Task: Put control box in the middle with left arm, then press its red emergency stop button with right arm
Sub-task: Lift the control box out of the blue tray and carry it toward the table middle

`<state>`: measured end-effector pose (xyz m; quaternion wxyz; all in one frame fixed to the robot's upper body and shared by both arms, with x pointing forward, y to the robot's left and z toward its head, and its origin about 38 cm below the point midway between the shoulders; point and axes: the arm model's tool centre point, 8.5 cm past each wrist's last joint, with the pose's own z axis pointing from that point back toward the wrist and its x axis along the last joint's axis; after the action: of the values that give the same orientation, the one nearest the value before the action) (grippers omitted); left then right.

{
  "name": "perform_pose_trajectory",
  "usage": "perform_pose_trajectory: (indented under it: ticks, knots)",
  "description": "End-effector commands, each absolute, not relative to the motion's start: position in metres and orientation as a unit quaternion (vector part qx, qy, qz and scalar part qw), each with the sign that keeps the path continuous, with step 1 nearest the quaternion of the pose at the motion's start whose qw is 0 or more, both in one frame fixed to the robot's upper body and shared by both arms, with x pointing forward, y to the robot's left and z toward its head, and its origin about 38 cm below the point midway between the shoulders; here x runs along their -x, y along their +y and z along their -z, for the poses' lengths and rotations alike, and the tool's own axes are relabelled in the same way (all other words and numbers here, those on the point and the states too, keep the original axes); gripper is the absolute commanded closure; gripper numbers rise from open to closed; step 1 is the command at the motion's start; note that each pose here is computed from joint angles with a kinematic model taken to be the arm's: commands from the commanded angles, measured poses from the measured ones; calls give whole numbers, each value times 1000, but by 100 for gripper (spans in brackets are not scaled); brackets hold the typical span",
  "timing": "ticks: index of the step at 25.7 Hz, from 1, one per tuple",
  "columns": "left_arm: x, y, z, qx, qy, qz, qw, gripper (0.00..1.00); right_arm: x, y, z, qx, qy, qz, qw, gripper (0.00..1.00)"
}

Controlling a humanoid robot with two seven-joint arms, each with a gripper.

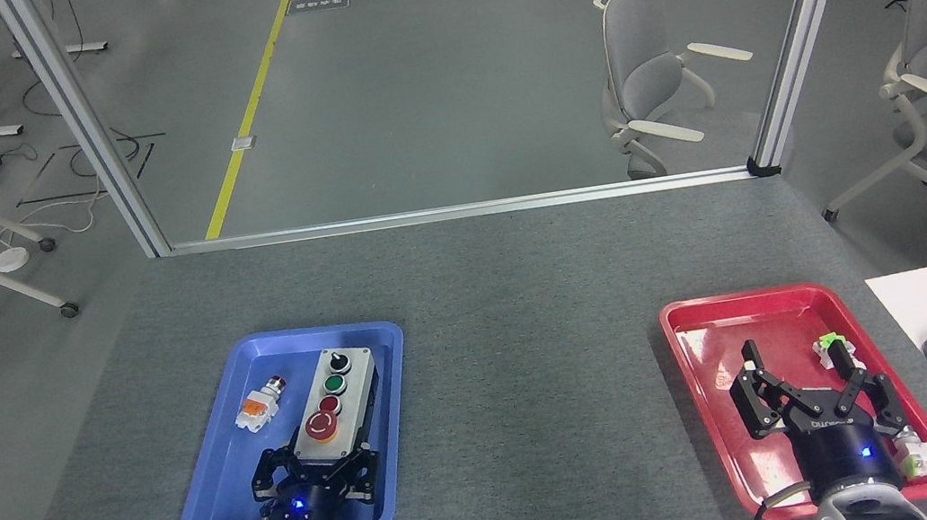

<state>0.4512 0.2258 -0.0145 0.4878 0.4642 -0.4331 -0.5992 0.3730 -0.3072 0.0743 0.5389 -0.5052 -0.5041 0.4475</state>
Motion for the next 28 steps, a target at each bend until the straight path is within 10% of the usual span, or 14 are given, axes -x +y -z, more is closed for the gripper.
perform_pose_trajectory:
  ticks: [1,13,28]
  knots:
    - [-452,229,-5,-470,-473,566,486,100,-374,-307,-76,506,-506,-447,538,2]
    - [-450,145,-73,-430,-605,512,433,100,-377,-306,-79,507,-509,-445,535,2]
    - [-412,5,-21,-400,-558,658,309,100,-380,-308,-83,512,-509,-439,535,2]
